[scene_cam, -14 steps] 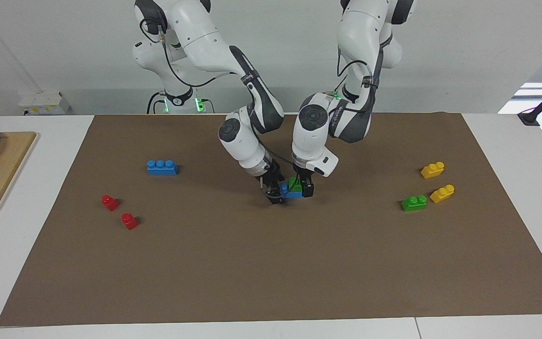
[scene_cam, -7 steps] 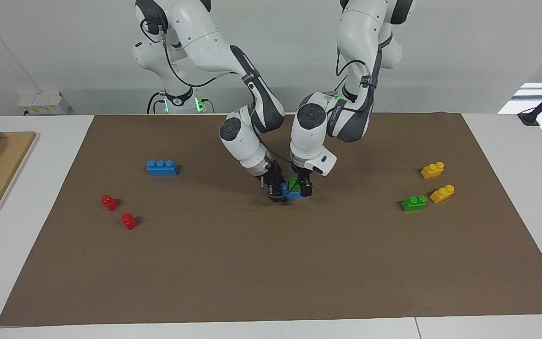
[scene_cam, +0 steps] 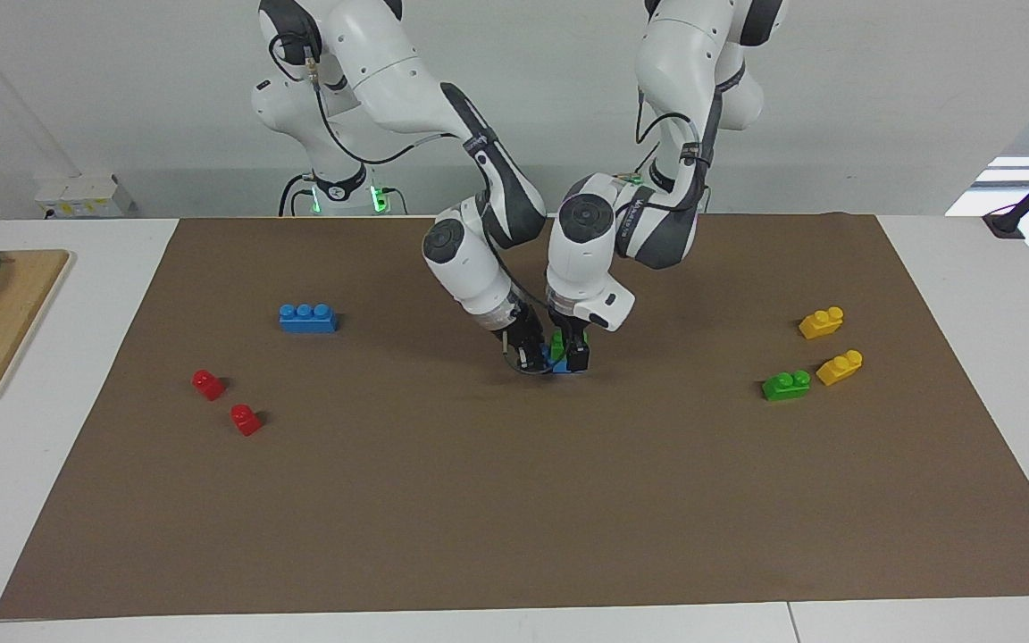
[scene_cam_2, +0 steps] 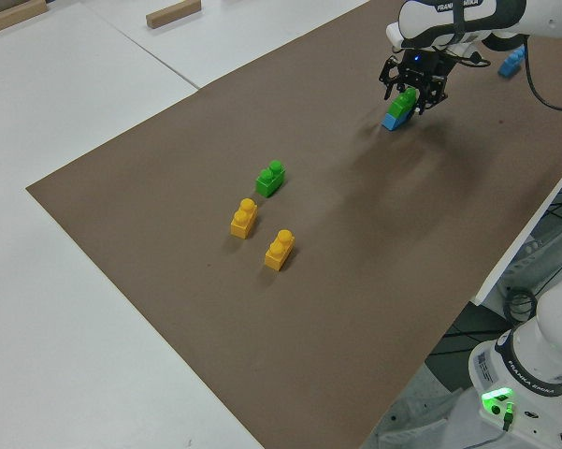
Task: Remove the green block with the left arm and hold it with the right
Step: 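Pull the green brick away from the blue brick held by the right gripper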
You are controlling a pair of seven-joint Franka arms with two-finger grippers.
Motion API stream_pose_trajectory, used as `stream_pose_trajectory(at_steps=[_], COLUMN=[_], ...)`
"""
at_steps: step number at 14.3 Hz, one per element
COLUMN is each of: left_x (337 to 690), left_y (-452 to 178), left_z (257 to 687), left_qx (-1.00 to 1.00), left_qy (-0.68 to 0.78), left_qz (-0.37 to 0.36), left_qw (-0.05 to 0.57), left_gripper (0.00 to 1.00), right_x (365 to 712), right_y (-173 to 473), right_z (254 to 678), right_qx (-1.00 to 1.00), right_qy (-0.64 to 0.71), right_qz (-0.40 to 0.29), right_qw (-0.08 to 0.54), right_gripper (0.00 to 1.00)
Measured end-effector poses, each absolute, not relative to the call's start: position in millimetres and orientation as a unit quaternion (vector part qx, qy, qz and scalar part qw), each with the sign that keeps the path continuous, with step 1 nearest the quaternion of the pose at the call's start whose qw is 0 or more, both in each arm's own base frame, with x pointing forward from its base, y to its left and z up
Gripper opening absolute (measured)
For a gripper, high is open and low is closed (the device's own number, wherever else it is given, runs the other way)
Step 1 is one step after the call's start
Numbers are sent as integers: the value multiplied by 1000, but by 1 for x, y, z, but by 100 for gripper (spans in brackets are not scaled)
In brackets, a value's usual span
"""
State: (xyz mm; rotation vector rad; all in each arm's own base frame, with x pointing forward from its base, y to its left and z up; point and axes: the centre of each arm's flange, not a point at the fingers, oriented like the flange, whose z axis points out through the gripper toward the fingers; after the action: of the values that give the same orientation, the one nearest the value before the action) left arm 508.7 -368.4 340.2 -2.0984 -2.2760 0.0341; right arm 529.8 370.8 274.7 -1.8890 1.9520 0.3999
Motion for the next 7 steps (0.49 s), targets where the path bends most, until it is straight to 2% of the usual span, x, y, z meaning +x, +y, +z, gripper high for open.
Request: stream_pose_trajectory(at_steps=[4,5,7], left_x=[508,508,506], left_y=[-369,-369,-368], left_z=[340,340,337], left_qx=[-678,-678,-678], left_qy=[-735,-735,-734], left_qz=[11,11,11], left_qw=[23,23,26], left_gripper=[100,92,90], right_x=[528,528,528], right_y=[374,374,374], right_z=[274,274,274], right_qx=[-673,-672,-671], right_qy=[698,699,700], right_qz=[140,140,140], right_qw=[200,199,199], right_gripper=[35,35,35])
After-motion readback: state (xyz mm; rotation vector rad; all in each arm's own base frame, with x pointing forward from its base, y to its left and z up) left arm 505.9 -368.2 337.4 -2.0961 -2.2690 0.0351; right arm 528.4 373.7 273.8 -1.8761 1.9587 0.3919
